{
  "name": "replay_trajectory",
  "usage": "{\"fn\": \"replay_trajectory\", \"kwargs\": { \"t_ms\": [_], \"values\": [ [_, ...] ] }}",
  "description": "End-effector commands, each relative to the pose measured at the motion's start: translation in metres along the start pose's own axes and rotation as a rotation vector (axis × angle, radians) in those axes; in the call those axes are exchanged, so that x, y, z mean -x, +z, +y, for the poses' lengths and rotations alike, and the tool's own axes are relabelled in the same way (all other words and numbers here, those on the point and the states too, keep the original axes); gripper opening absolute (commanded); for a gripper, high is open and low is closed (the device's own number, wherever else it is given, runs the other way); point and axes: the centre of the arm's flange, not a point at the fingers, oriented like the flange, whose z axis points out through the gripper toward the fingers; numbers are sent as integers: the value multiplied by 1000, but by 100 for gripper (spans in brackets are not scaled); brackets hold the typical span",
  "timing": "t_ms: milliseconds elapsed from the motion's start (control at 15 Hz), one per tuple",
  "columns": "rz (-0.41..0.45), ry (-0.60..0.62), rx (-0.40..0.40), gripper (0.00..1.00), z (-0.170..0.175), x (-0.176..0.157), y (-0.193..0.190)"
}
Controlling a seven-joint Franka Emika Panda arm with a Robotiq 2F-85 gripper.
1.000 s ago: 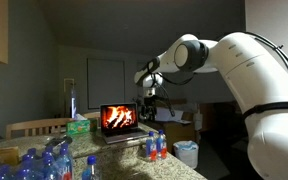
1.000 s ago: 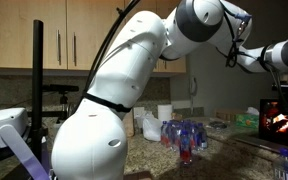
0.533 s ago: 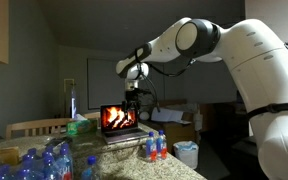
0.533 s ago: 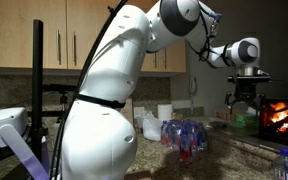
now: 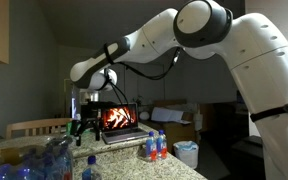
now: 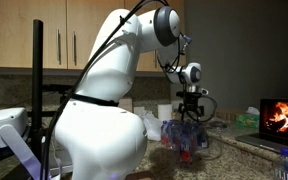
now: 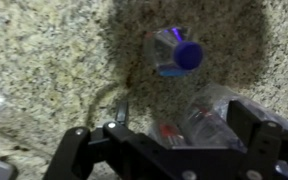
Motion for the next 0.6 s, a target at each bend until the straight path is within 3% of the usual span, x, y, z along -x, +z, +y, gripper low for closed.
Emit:
{"fn": "replay_trajectory", "kwargs": {
  "t_ms": [0, 200, 533],
  "values": [
    [29, 45, 17, 100, -61, 10, 33],
    [55, 127, 37, 100, -79, 18, 41],
    [138, 276, 73, 100, -61, 24, 16]
  ]
}}
